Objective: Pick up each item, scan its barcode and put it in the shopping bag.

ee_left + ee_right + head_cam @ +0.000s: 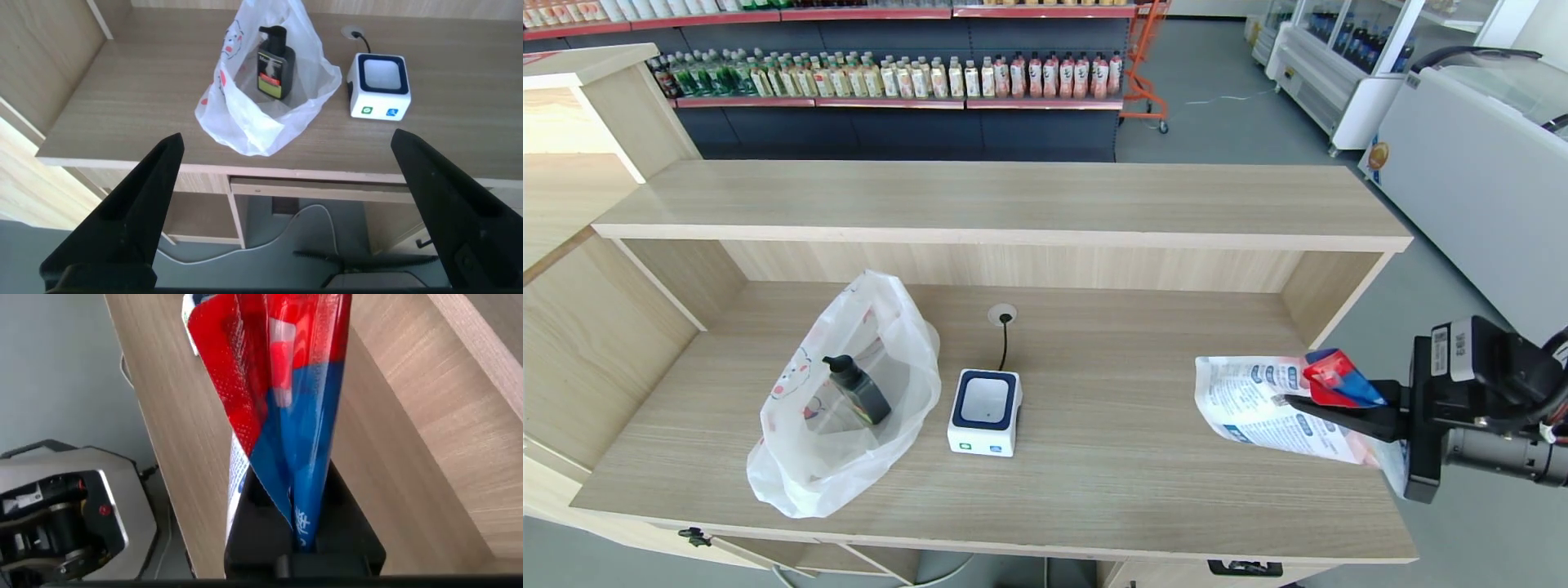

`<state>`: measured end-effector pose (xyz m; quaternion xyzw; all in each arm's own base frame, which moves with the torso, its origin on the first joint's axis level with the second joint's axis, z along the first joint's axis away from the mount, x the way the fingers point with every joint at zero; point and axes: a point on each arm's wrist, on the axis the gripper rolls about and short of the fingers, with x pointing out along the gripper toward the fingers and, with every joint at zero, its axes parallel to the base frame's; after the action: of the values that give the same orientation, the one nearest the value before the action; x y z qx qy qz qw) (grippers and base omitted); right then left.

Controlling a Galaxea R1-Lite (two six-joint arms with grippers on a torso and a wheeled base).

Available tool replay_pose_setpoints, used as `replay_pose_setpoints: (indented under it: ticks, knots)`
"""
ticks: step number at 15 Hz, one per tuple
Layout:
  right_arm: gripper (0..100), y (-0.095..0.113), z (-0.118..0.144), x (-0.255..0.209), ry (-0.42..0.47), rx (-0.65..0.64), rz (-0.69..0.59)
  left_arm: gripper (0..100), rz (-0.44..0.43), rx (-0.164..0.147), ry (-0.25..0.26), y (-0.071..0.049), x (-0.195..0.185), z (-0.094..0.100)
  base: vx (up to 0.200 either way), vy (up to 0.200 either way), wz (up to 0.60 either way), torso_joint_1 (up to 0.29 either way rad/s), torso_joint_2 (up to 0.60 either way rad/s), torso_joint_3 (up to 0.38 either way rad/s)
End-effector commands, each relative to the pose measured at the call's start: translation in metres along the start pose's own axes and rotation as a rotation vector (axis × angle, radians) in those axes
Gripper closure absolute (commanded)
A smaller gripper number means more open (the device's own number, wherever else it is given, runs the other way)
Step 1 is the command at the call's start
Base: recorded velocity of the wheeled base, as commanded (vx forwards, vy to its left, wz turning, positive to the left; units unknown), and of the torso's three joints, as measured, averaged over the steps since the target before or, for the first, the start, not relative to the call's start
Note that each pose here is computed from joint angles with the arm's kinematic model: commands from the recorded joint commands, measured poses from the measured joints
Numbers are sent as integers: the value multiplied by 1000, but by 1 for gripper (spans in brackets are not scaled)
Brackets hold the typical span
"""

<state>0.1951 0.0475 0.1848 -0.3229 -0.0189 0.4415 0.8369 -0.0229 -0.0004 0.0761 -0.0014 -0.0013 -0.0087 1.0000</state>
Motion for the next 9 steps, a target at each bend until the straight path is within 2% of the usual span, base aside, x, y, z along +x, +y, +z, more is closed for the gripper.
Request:
replay_pose_setpoints:
  ticks: [1, 8, 9]
  knots:
    - [100, 2, -7, 1, 2, -20, -6, 0, -1, 0, -1, 0, 0, 0, 0, 0, 0, 0, 0, 0]
    - [100, 6, -11, 3, -56, -46, 25, 0, -1, 0, -1, 0, 0, 0, 0, 0, 0, 0, 0, 0]
    - [100, 6, -11, 3, -68, -37, 35, 0, -1, -2, -1, 0, 0, 0, 0, 200, 0, 2, 2, 2]
